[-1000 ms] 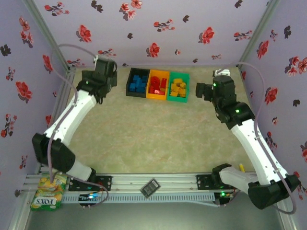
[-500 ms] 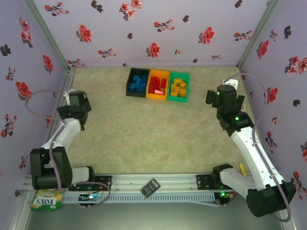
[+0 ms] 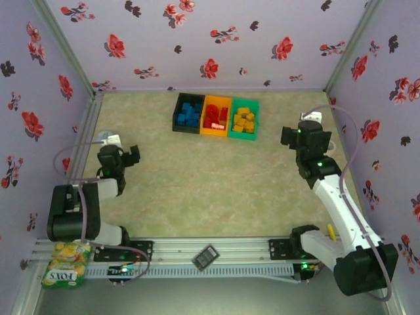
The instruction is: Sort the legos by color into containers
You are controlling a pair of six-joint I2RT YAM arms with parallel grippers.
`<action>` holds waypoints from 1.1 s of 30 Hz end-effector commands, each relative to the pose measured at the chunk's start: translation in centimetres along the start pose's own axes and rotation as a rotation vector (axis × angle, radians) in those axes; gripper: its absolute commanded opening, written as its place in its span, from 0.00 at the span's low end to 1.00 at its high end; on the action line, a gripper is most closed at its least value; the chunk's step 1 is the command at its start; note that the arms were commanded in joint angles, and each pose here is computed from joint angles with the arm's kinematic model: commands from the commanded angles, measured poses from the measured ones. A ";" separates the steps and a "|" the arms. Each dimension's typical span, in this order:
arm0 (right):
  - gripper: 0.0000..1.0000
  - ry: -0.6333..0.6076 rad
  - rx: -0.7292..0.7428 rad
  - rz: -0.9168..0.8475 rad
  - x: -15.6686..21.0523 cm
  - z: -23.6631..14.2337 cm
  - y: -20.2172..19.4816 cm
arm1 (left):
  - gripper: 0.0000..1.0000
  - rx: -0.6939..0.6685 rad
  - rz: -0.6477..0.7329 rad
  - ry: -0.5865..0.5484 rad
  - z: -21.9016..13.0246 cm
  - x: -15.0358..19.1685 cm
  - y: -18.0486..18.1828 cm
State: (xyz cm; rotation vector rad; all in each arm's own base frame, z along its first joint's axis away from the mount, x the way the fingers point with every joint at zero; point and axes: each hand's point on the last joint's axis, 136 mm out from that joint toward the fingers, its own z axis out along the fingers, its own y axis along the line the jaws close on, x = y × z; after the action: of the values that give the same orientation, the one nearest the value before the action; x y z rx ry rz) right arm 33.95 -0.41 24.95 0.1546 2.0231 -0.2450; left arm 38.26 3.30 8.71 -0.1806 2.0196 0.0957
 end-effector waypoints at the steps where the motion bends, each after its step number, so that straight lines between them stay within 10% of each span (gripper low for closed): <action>1: 0.99 -0.094 -0.025 -0.002 -1.2 0.1 0.0 | 1.00 0.105 0.038 -0.102 0.3 -2.0 -1.7; 33: 0.99 -0.148 -0.179 0.134 11.1 10.5 1.6 | 1.00 0.090 0.015 -0.127 0.5 -1.2 -1.0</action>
State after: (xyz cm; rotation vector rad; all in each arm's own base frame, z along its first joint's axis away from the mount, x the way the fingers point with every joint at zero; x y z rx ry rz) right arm 37.56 -1.61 9.33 0.1542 1.9603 -0.0380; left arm 38.64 2.34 8.39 -0.1239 1.9350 0.0134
